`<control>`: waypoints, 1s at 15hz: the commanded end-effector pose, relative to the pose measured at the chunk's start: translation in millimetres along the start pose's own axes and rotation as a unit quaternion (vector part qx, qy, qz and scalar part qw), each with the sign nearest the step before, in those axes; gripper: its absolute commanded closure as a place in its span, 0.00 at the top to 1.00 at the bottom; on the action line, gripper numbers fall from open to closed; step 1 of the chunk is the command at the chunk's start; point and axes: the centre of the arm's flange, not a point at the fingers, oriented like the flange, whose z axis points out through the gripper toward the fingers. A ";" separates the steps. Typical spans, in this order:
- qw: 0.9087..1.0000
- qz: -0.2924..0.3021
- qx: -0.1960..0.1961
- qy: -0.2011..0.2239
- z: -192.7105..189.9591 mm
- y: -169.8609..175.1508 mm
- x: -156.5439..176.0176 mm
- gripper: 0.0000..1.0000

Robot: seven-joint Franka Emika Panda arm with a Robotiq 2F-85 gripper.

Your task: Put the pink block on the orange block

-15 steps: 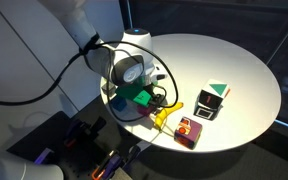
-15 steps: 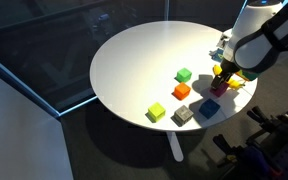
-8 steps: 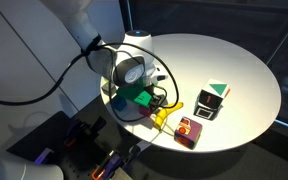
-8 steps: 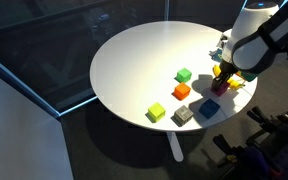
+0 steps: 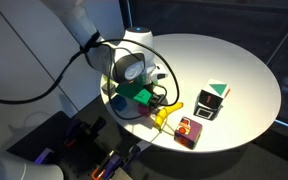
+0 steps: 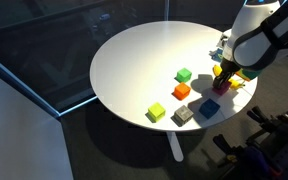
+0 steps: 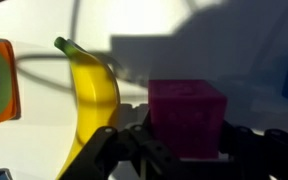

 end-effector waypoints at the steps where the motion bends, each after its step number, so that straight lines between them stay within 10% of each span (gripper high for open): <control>1: 1.000 -0.011 -0.002 -0.012 -30.1 0.1 -5.4 0.25; 15: 0.997 -0.072 -0.011 -0.009 -81.8 -51.2 -4.6 0.25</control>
